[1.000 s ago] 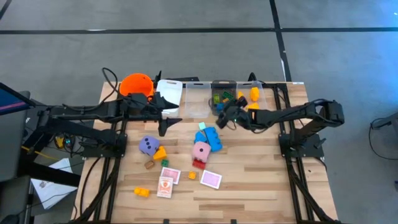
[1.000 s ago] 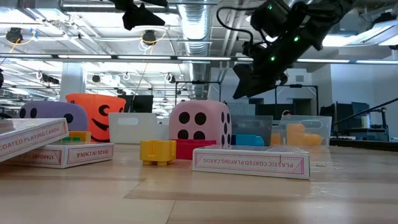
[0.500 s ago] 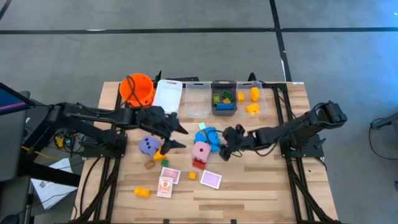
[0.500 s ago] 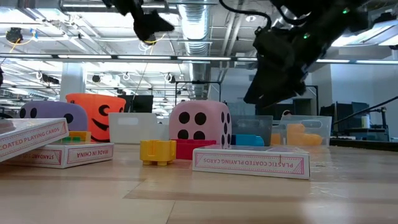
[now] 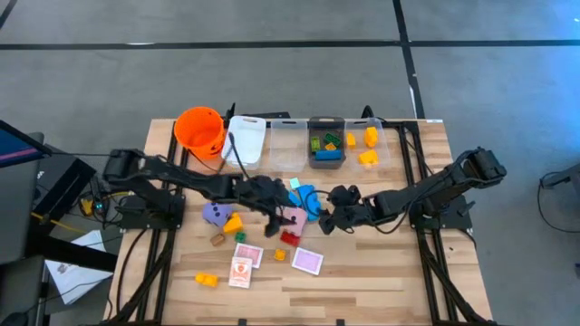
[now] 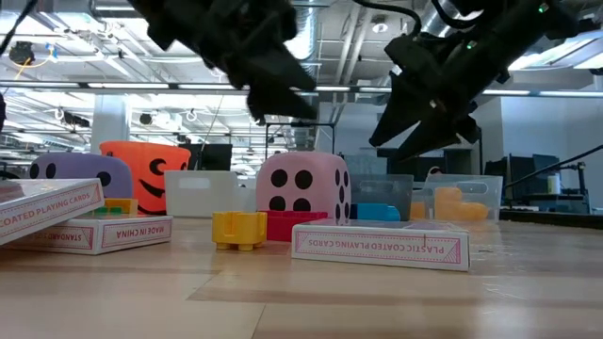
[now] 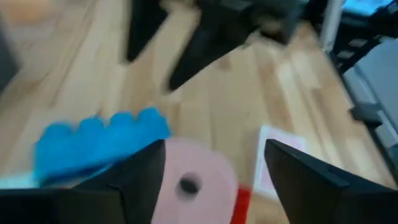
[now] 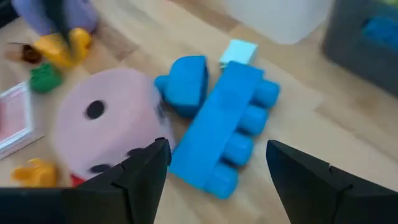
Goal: Pick & Place Toys
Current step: Adjust the pink die on the table
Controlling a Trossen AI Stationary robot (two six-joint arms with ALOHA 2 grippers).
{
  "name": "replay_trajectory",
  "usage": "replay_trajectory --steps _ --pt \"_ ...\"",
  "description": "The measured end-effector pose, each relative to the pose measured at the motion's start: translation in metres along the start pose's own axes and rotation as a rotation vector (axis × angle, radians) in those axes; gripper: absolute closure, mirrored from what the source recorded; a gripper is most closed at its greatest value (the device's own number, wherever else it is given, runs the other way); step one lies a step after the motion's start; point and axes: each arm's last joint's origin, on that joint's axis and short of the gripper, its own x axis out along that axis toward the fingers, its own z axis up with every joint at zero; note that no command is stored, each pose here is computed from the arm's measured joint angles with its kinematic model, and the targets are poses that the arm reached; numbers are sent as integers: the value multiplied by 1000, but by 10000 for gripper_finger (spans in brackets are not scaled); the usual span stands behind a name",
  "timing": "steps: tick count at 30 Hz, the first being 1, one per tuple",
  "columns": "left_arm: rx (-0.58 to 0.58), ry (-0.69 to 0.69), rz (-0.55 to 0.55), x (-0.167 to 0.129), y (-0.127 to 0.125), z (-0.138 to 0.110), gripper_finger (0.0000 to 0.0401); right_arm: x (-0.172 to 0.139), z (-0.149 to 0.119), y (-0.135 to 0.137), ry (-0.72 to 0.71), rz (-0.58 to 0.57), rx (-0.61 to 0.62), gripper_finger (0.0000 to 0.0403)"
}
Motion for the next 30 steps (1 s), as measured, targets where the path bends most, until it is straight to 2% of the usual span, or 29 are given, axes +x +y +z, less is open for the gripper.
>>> replay_trajectory --steps 4,9,10,16,20,26,30 --pt "14 -76 -29 14 -7 0 216 0 -1 -4 -14 -60 -27 138" --pt "28 -149 -75 24 -16 0 364 0 -3 -8 -18 -101 -41 138" --pt "42 -153 -83 27 -17 -1 382 0 -2 -8 -18 -104 -40 138" --pt "14 -115 -82 41 -15 -13 398 1 -1 -9 -19 -106 -36 138" --pt "35 -89 -75 54 -17 -2 400 1 -1 -9 -18 -106 -35 138" --pt "146 134 -3 71 -20 22 401 1 -2 -11 -22 -130 -45 138" --pt "177 221 13 82 -20 25 401 -4 -5 -19 11 -202 -34 138"
